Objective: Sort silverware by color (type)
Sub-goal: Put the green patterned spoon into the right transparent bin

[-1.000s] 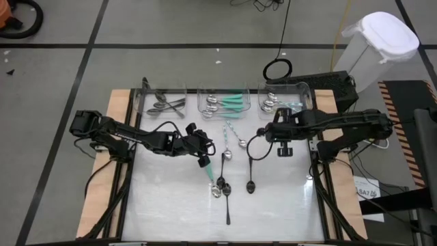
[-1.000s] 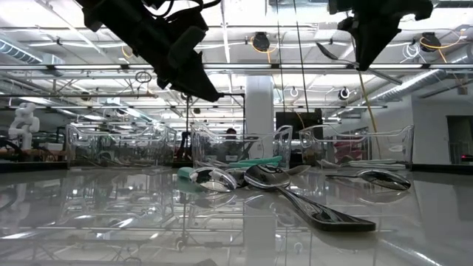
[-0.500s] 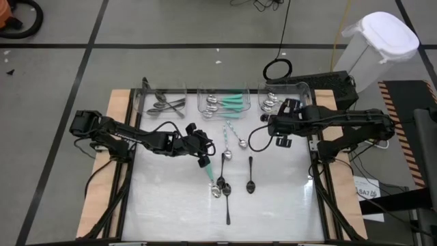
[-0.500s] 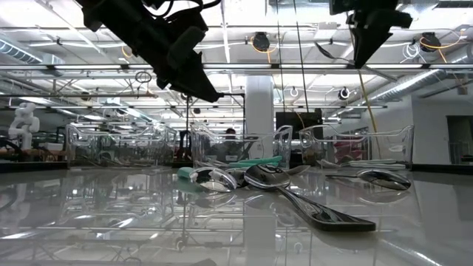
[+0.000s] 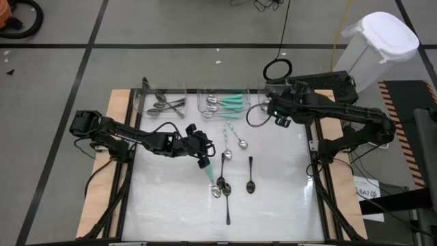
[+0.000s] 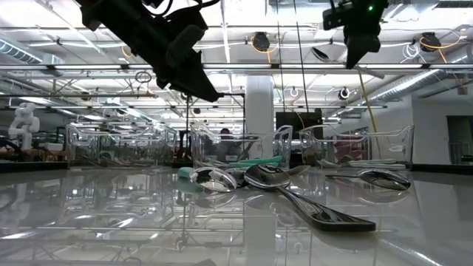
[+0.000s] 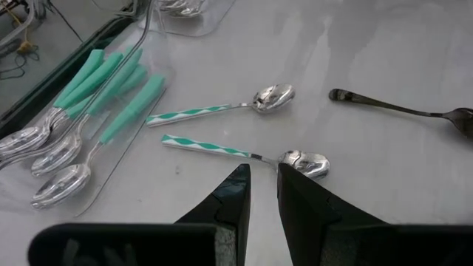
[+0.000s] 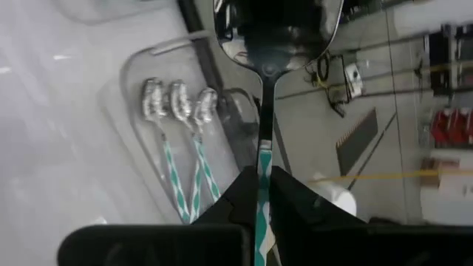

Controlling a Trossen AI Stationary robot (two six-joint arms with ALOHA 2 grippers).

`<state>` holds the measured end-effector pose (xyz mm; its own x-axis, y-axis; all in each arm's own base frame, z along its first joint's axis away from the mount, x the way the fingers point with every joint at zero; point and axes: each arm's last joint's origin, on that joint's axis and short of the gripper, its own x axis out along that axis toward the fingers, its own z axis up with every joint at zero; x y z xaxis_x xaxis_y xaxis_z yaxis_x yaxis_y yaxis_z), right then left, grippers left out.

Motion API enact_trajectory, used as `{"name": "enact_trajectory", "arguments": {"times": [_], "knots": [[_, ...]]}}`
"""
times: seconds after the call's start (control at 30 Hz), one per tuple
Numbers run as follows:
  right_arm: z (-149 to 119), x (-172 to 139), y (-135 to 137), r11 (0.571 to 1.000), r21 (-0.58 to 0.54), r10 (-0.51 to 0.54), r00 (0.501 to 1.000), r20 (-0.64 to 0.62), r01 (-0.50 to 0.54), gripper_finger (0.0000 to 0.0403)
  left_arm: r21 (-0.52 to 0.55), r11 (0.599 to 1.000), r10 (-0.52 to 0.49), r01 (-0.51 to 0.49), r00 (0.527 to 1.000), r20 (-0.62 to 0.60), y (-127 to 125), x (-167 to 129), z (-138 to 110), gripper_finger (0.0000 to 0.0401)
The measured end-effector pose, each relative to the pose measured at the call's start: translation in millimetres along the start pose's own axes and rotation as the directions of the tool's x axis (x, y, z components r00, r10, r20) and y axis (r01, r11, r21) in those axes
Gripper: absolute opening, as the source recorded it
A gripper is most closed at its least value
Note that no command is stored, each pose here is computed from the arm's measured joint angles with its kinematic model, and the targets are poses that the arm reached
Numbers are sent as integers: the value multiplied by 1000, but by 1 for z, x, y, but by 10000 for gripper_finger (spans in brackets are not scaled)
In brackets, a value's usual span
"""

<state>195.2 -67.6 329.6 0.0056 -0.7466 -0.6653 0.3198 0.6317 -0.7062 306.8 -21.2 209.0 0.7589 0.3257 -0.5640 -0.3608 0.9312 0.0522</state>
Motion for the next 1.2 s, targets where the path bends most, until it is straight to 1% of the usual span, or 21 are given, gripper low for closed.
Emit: {"name": "enact_trajectory", "arguments": {"times": [0.2,0.27,0.37,0.53,0.67,0.97,1.07,1.2], "knots": [[1,15,-15,999,37,-11,999,-36,12,17,0,1000,0,0,1000,0,0,0,0,72],[2,20,-19,998,50,29,999,-34,-27,17,0,1000,0,0,1000,0,0,0,0,72],[4,27,-25,991,102,90,996,-19,-87,17,0,1000,1,-1,1000,0,0,0,0,72],[7,41,-33,986,148,87,995,-41,-80,17,0,1000,1,-1,1000,0,0,0,0,72],[8,58,-34,979,168,130,988,-89,-113,17,0,1000,1,-1,1000,-6,0,0,-1,72],[-1,107,-21,989,86,138,969,-204,-122,17,7,1000,-4,4,1000,-7,-2,-1,-1,72],[-3,119,-20,989,79,140,965,-223,-125,17,7,1000,-4,4,1000,-7,-2,-1,-1,72],[-5,134,-22,982,99,182,957,-226,-163,17,10,1000,-4,4,1000,-7,-2,-1,-1,72]]}}
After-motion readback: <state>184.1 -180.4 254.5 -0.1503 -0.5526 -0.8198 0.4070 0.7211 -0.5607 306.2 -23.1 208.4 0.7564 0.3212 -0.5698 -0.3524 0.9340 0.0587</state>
